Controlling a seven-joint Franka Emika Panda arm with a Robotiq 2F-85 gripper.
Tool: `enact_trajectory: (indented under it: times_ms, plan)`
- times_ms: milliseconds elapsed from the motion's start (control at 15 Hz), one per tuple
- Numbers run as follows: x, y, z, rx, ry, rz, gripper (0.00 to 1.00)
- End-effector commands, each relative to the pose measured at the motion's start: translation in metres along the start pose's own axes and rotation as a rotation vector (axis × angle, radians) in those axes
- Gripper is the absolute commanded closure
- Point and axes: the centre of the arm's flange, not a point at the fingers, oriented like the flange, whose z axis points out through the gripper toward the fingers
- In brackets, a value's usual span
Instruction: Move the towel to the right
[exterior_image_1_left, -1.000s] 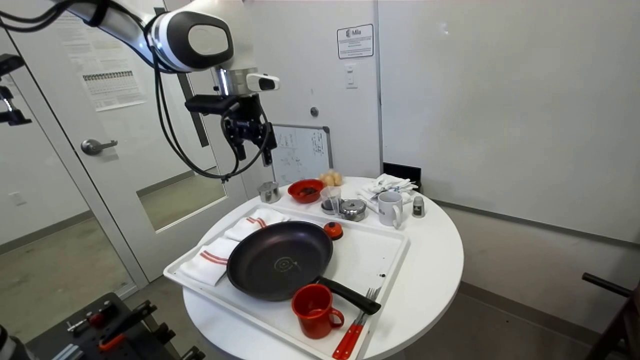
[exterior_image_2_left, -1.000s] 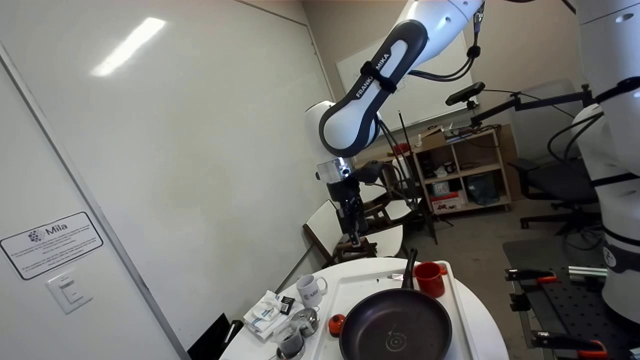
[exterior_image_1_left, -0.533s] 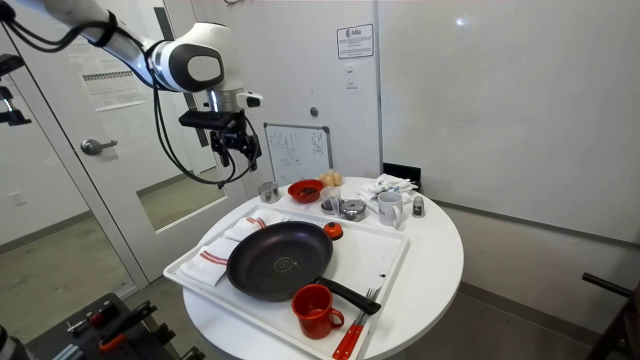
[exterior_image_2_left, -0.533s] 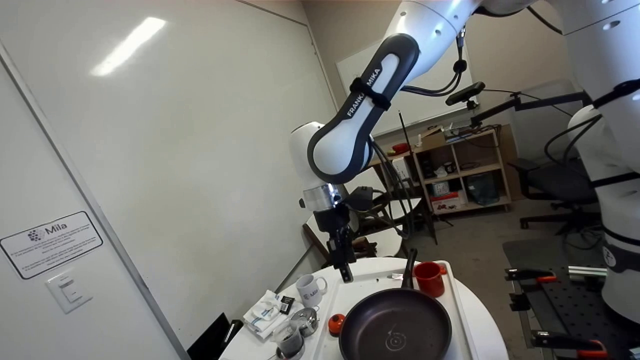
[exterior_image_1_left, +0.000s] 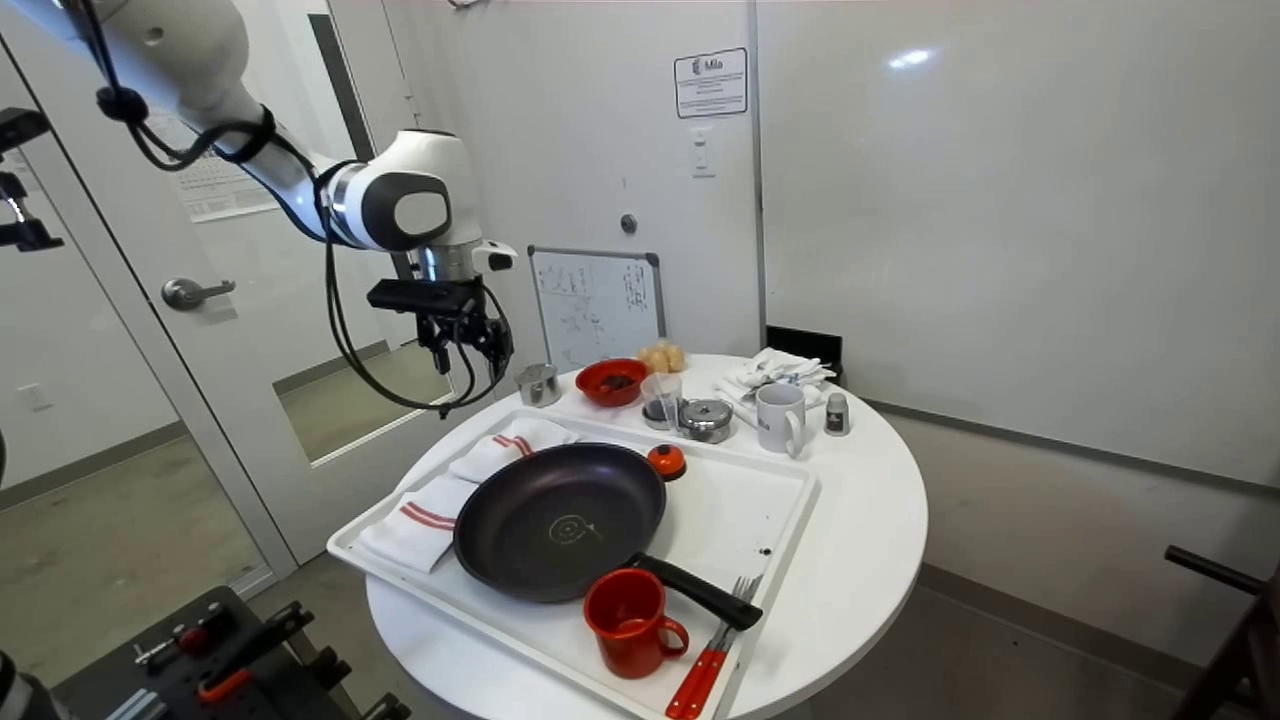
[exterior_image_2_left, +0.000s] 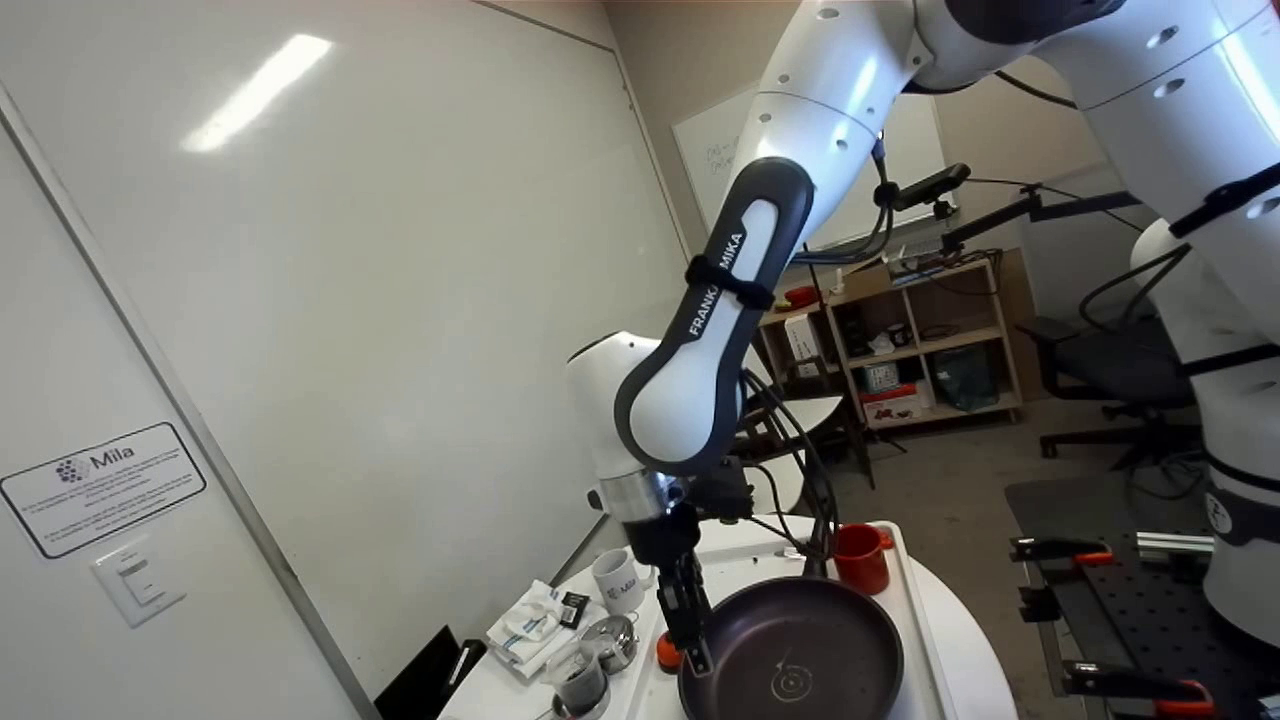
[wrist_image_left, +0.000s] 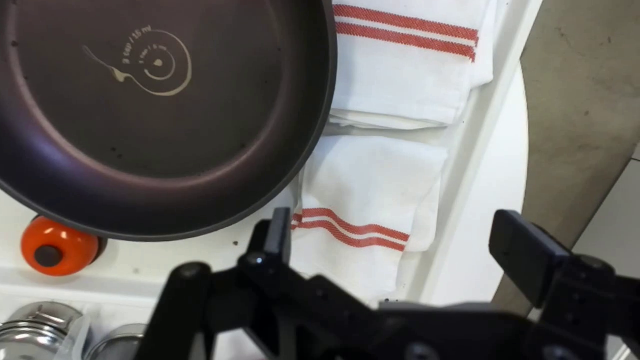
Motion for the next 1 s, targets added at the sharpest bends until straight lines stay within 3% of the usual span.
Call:
enact_trajectory:
  times_ms: [0, 467, 600, 933]
  plan:
    - [0.032, -0.015, 0.032, -0.006, 0.02, -0.062, 0.0]
    - [0.065, -0.033, 0.071, -0.001, 0.014, -0.137, 0.0]
    - [0.048, -0.035, 0.066, 0.005, 0.002, -0.117, 0.0]
    - [0.052, -0.036, 0.068, 0.013, 0.005, -0.139, 0.0]
